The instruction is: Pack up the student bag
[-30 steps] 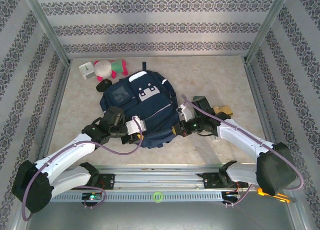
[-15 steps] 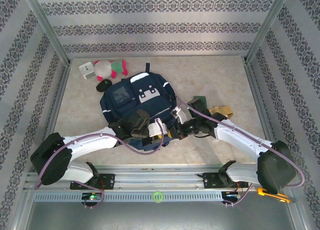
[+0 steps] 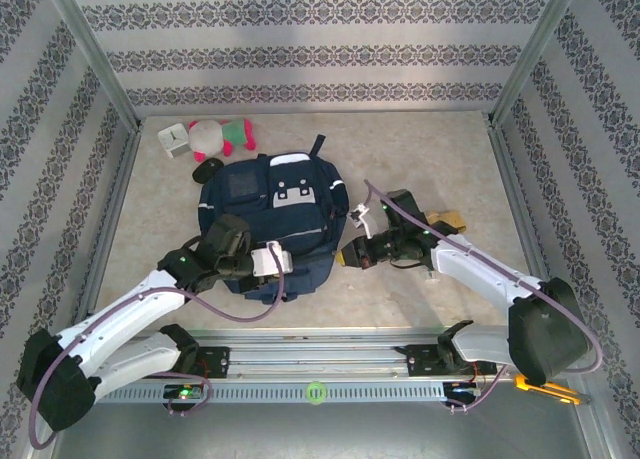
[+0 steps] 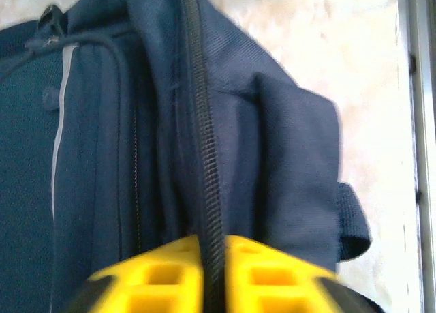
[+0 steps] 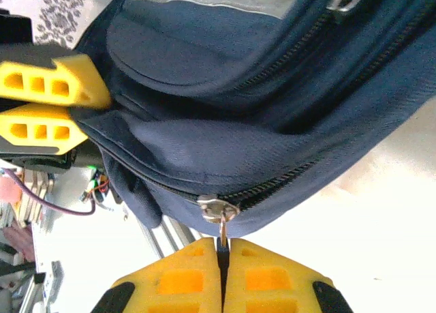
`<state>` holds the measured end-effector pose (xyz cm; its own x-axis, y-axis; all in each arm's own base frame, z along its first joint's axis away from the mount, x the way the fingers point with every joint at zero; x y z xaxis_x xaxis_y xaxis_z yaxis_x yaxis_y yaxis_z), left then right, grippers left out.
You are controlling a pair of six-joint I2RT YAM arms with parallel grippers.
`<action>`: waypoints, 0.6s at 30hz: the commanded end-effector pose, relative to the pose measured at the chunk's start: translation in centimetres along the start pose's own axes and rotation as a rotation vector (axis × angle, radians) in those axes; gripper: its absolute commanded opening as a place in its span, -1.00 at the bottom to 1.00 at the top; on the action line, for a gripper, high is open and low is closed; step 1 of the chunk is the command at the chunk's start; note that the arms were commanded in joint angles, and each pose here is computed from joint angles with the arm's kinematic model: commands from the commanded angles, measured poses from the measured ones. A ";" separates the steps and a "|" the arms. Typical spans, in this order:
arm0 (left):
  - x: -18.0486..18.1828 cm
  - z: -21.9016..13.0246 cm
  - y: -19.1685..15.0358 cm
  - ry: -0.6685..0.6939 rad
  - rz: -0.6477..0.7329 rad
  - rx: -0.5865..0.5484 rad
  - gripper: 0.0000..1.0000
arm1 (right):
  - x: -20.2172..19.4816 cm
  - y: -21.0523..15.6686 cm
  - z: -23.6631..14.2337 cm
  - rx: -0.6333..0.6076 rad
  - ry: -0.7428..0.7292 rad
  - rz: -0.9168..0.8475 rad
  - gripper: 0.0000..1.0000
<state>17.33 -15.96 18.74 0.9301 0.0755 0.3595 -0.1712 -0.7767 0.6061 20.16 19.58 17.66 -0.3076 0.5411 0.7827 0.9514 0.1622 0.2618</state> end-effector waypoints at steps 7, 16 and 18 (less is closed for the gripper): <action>1.8 1.7 5.5 0.084 -0.120 -0.133 0.51 | 2.2 0.7 1.3 0.011 0.030 -0.042 -1.00; 2.7 7.1 6.5 0.101 -0.192 -0.129 -0.73 | 2.6 0.4 0.7 0.013 0.041 -0.055 -1.00; 1.7 6.3 6.0 0.076 -0.135 -0.128 -1.00 | 0.9 0.6 -0.1 -0.009 0.011 -0.001 -1.00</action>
<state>19.87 -24.09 16.23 0.9452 0.2079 0.2517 -0.0212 -0.7304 0.6827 19.86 20.77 16.96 -0.2842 0.5619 0.7768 0.9587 0.1794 0.2209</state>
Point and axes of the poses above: each hand's point on the last joint's axis, 136 mm out from that joint toward the fingers, its own z axis out along the fingers, its own x axis along the line the jaws close on, y = z × x, the point moved 7 cm from there along -z, back along the fingers, and after that the axes turned 10 degrees about z, right-handed, at the moved point
